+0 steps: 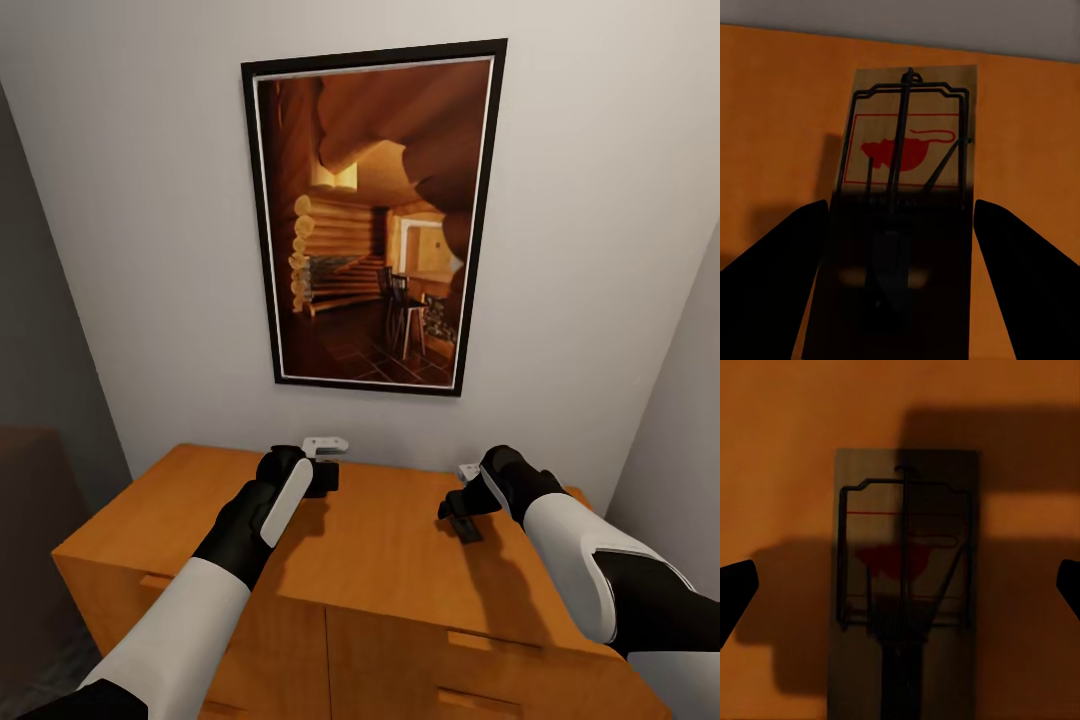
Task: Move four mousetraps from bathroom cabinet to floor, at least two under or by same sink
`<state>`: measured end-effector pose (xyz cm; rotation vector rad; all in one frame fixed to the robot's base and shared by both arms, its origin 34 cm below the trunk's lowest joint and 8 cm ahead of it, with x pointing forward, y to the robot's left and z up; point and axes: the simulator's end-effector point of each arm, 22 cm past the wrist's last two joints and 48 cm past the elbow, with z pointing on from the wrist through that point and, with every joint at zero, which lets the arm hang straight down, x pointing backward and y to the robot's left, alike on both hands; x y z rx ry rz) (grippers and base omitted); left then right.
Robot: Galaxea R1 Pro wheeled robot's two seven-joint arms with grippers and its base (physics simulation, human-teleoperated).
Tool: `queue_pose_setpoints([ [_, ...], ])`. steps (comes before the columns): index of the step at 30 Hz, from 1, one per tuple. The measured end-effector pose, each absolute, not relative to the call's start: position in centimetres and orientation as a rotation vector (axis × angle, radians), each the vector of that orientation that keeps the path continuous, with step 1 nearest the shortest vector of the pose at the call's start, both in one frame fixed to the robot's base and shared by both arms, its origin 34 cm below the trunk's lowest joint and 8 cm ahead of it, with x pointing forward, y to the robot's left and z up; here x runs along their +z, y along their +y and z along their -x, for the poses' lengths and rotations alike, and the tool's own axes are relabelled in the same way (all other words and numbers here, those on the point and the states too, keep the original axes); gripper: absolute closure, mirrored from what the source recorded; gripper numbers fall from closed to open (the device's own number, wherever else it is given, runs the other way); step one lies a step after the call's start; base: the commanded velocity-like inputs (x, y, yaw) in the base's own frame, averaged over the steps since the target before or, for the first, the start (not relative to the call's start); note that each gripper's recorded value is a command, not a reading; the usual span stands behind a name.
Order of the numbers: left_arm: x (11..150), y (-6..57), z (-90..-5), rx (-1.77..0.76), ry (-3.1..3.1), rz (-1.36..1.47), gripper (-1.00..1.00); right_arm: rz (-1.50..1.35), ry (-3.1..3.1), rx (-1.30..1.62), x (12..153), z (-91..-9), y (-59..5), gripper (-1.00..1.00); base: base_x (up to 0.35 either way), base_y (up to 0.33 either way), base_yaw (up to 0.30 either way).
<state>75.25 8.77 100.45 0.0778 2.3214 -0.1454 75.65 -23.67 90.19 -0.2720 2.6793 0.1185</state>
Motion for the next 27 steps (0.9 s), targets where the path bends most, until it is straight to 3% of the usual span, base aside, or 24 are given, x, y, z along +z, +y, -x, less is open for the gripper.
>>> queue_pose_setpoints([
  [23,99.69,8.76,-75.29,-0.145,2.32,-0.078,1.0,0.275,2.672,0.111,89.68,-75.9,-23.76,-1.0,0.0,0.0,0.0],
  [24,99.69,8.76,-75.29,-0.145,2.32,-0.078,1.0,0.275,2.672,0.111,89.68,-75.9,-23.76,1.0,0.0,0.0,0.0],
  [27,99.68,8.77,-75.31,-0.145,2.32,-0.078,1.0,0.285,2.671,0.094,89.62,-75.92,-23.97,1.0,0.0,0.0,0.0],
])
